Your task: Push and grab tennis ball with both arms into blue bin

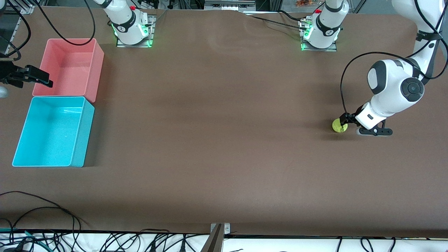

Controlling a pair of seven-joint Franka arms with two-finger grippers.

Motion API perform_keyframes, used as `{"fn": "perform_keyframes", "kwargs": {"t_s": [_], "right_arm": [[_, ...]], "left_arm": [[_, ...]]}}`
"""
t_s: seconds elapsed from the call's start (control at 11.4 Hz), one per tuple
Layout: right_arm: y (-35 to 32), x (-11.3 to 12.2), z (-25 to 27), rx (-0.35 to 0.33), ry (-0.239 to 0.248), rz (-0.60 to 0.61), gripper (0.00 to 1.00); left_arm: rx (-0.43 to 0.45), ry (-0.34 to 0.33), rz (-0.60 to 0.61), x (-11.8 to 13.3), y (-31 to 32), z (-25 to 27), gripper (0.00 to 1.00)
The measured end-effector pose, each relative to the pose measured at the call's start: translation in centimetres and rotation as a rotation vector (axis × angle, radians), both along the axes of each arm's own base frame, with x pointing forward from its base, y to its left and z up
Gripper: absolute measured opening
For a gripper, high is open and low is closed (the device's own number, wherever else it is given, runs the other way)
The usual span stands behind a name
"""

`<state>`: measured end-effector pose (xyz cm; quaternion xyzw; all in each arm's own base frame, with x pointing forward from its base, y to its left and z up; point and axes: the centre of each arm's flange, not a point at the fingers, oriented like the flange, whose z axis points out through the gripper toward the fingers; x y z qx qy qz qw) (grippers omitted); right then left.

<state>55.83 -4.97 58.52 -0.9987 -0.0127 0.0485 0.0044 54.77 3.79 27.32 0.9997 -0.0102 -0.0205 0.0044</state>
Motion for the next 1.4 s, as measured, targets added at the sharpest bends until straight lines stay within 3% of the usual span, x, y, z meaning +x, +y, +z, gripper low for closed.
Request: {"fn": "perform_keyframes", "kwargs": {"t_s": [0.18, 0.44, 0.79, 1.05, 1.4], "right_arm": [[0.0, 0.0, 0.0, 0.0, 0.0, 0.0, 1.0], [0.0, 0.0, 0.0, 0.0, 0.0, 0.0, 1.0], [0.0, 0.0, 0.0, 0.0, 0.0, 0.0, 1.0], [0.0, 0.0, 0.0, 0.0, 0.0, 0.0, 1.0], [-0.3, 0.0, 0.1, 0.0, -0.002, -0.006, 1.0]], "left_arm": [[-0.002, 0.0, -0.025, -0.3, 0.2, 0.4, 0.43], [-0.017, 0.005, -0.301, -0.9, 1.5, 1.1, 0.04], [-0.038, 0.001, -0.7, -1.4, 4.2, 1.1, 0.01], [-0.014, -0.046, -1.016, -1.1, 5.1, -0.1, 0.01], [0.001, -0.057, -1.302, -1.1, 6.8, -2.8, 0.01]]}}
